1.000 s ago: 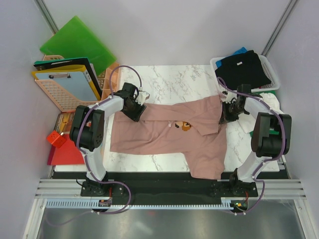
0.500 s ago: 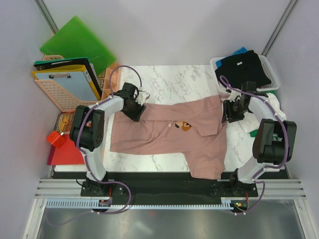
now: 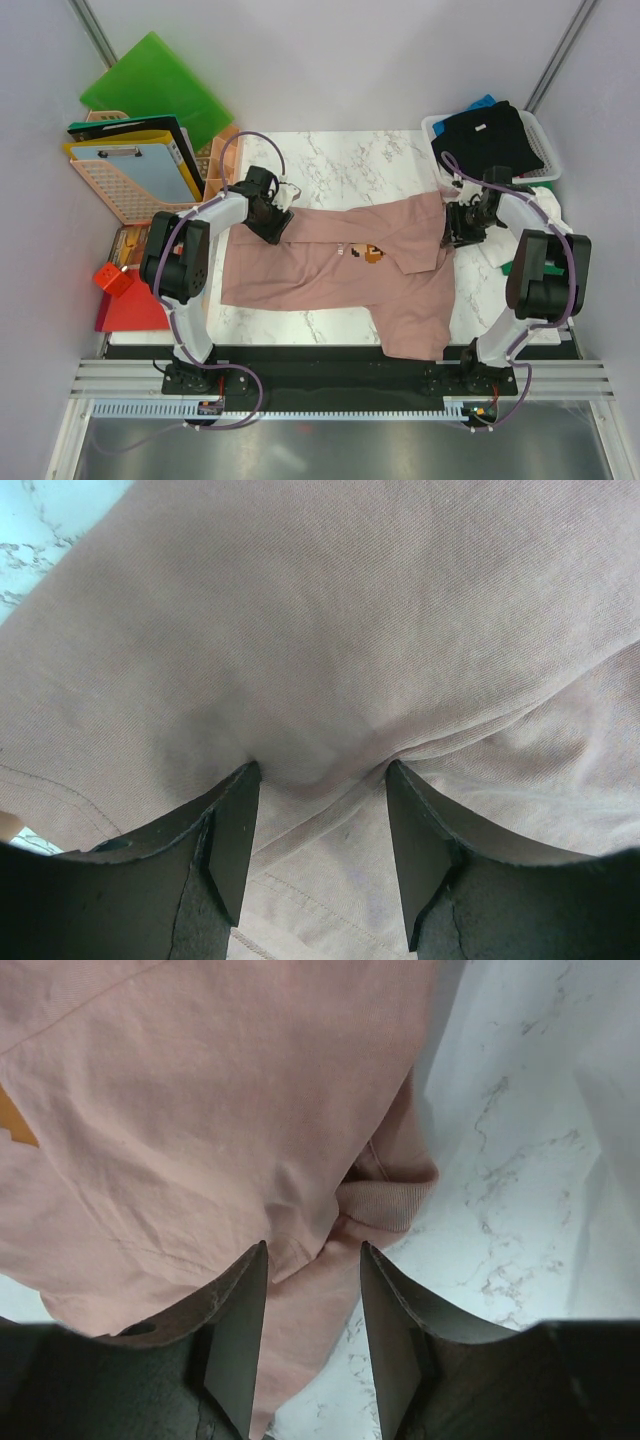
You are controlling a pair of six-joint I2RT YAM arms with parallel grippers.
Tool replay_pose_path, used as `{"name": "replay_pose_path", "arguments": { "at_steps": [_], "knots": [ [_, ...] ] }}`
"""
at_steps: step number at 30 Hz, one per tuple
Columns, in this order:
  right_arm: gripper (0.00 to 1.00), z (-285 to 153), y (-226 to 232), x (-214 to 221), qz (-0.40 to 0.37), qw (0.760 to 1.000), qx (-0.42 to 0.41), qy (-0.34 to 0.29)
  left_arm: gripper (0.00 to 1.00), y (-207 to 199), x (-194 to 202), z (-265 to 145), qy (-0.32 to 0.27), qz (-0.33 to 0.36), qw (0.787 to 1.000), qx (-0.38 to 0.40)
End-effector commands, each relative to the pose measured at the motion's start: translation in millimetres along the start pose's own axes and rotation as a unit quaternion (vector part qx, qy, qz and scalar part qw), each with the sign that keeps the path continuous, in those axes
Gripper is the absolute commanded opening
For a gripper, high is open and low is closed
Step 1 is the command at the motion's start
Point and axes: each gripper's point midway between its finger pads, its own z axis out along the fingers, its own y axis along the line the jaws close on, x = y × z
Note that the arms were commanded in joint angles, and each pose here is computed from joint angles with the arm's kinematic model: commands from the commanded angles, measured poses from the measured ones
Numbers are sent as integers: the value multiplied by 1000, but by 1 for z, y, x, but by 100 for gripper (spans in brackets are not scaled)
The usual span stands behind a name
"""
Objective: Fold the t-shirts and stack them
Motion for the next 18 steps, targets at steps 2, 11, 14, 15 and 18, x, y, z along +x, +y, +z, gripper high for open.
{"name": "replay_pose_path", "arguments": {
  "at_steps": [2,11,14,15,18],
  "knots": [
    [49,18,-1,-4,13,1000,-19,1,60,-11,46,11,85,19,996,14],
    [0,32,-1,13,15,999,-28,15,61,-12,47,10,85,20,996,16],
    [0,15,-2,5,-2,1000,-9,-5,61,-12,48,10,86,20,996,15],
    [0,11,-4,3,-7,1000,0,-9,61,-12,48,10,86,21,996,15],
    [0,-10,-3,-11,-25,999,13,-31,60,-13,49,12,86,18,996,19]
  ]
}}
